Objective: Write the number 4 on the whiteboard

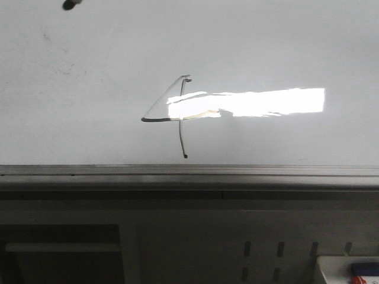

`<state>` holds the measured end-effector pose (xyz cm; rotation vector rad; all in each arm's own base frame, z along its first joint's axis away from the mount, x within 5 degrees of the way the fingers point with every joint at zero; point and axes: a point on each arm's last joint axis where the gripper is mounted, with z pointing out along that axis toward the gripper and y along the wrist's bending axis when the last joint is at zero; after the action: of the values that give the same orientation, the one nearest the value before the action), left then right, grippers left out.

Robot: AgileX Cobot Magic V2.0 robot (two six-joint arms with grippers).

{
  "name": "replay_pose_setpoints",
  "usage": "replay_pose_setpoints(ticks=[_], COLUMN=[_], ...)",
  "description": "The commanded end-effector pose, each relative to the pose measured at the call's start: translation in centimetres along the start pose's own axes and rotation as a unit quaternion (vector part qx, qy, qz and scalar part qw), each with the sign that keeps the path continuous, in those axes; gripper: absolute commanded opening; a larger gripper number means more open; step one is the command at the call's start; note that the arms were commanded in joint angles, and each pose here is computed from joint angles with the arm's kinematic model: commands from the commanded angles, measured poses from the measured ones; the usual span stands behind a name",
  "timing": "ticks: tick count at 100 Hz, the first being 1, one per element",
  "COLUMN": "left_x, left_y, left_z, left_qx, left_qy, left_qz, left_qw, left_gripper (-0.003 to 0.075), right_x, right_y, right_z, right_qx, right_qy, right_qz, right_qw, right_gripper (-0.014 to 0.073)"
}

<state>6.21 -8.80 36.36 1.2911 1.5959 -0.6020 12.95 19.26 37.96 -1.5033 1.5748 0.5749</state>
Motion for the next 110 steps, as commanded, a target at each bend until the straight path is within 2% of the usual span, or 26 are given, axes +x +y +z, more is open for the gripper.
replay_pose_setpoints(ticks=[1, 17, 53, 65, 93, 110], left_x=[-2.0, -2.9, -3.1, -3.2, -3.6, -3.6], left_y=[0.6, 0.9, 1.8, 2.0, 2.2, 2.2], left_z=[-0.2, 0.6, 2.7, 3.1, 3.3, 3.3], left_qx=[0.025, 0.088, 0.121, 0.125, 0.119, 0.118], left_qy=[-0.003, 0.017, 0.029, 0.021, 0.002, 0.002], left_qz=[0.010, 0.033, 0.020, 0.007, -0.005, -0.005], left_qw=[1.000, 0.995, 0.992, 0.992, 0.993, 0.993], left_gripper=[0.0340, 0.0340, 0.0323, 0.0250, -0.0021, -0.0020], right_x=[-1.9, -3.3, -4.0, -3.9, -3.8, -3.8], right_y=[0.5, 1.6, 2.5, 2.6, 2.7, 2.7], right_z=[-0.5, 0.1, 0.3, 0.4, 0.4, 0.4], right_qx=[0.011, 0.020, 0.015, 0.010, 0.003, 0.003], right_qy=[-0.045, -0.090, -0.110, -0.106, -0.101, -0.101], right_qz=[-0.064, -0.086, -0.095, -0.096, -0.096, -0.096], right_qw=[0.997, 0.992, 0.989, 0.990, 0.990, 0.990], right_gripper=[-0.0064, -0.0064, -0.0064, -0.0064, -0.0064, -0.0057])
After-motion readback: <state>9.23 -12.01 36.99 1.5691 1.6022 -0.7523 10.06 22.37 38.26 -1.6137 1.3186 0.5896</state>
